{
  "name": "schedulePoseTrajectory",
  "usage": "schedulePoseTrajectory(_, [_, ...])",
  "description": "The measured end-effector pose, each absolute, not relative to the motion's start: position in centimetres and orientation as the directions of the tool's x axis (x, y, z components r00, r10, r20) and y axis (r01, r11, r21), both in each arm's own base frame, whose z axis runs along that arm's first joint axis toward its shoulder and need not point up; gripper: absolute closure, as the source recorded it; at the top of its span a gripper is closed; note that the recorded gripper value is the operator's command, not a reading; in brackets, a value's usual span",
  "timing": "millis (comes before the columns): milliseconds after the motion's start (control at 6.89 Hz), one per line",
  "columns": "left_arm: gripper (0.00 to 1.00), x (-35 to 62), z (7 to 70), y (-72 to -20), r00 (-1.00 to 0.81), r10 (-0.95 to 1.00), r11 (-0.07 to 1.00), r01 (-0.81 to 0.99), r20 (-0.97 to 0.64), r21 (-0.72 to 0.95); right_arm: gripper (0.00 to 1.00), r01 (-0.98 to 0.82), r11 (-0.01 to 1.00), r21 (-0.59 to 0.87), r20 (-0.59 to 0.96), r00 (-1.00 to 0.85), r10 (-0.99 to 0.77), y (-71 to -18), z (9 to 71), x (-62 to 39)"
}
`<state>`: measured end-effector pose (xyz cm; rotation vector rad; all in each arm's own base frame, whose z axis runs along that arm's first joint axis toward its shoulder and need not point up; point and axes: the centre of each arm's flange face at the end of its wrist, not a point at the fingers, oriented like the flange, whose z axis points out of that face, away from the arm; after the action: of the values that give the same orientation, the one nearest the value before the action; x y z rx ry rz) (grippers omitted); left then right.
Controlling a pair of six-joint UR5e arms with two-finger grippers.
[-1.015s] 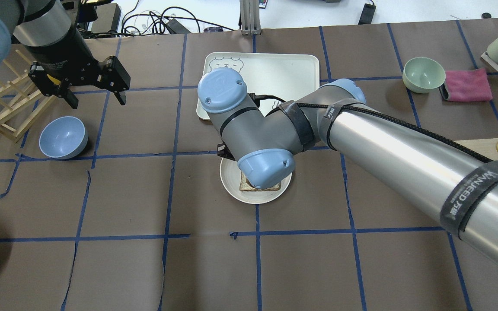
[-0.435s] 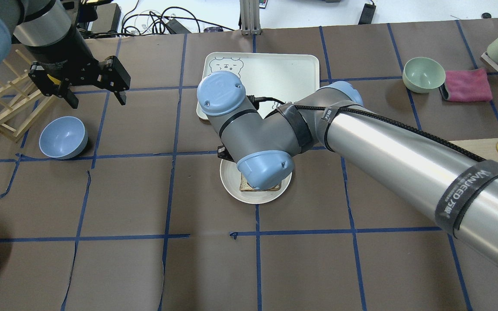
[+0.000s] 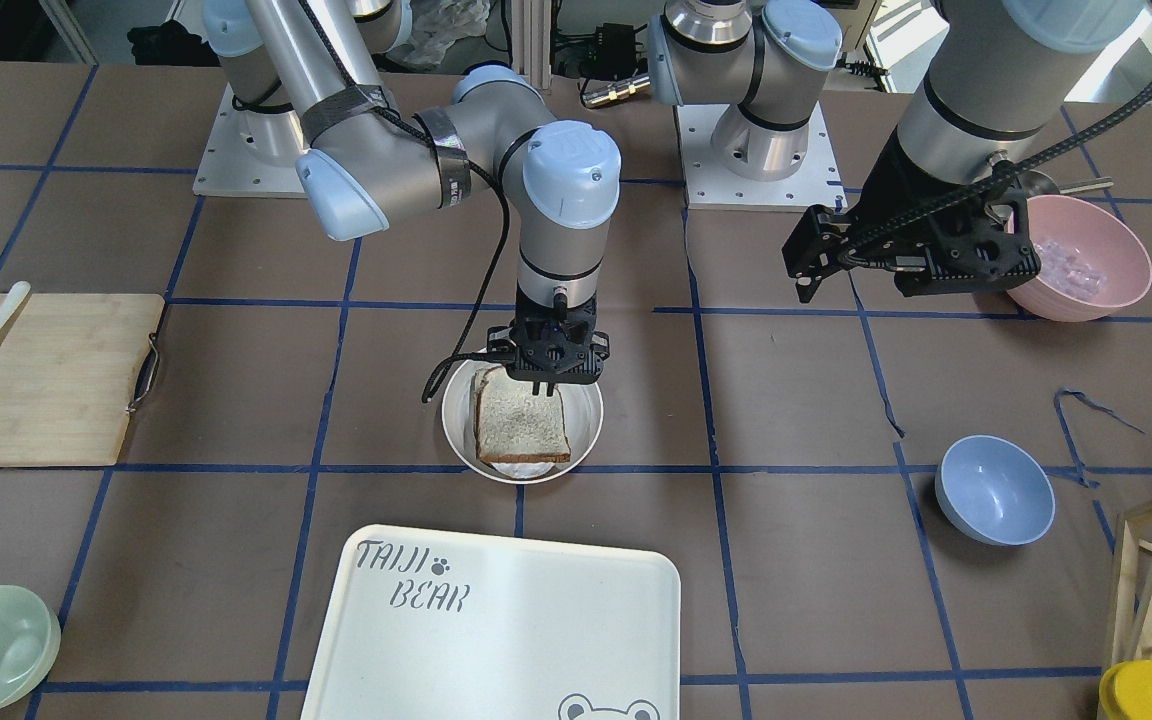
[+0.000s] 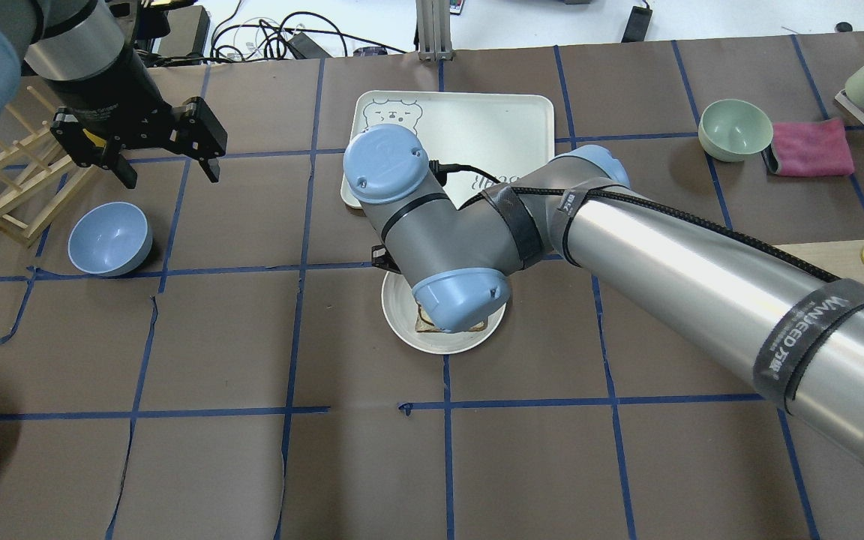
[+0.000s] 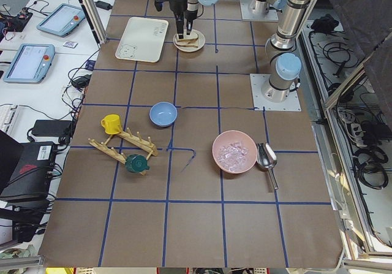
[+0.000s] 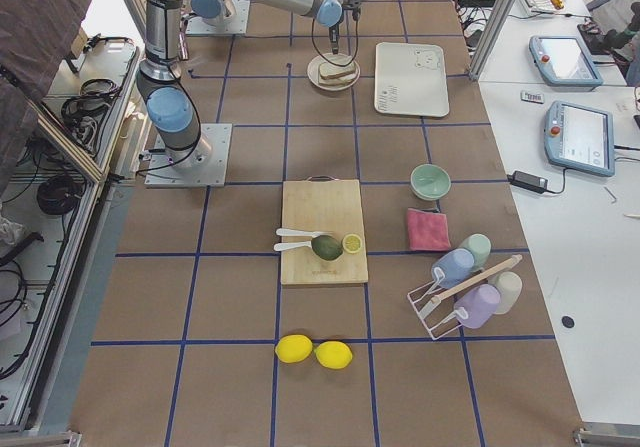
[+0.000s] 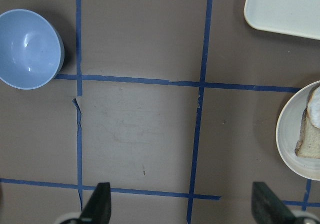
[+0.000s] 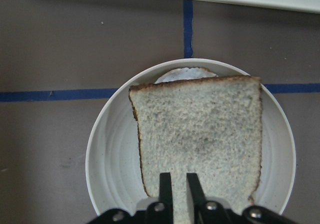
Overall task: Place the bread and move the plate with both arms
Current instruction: 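Lower the bread onto the egg and open the right gripper, then raise the right gripper away while the left gripper moves toward the plate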
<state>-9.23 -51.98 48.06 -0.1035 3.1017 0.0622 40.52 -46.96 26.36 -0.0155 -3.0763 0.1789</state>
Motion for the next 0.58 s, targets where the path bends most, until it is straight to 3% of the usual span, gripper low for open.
schedulePoseTrajectory(290, [0.0, -9.3, 48.0, -52.0, -0.997, -0.067, 0.997, -0.068, -0.037, 0.04, 0.0, -0.029, 0.987, -0.156, 0.044, -0.999, -0.022, -47.7, 28.3, 40.1])
schedulePoseTrajectory(580, [0.0, -9.4, 47.5, -52.4, -0.997, -0.068, 0.996, -0.069, -0.027, 0.05, 0.0, -0.104, 0.98, -0.168, 0.036, -0.994, -0.099, -50.5, 32.6, 35.2])
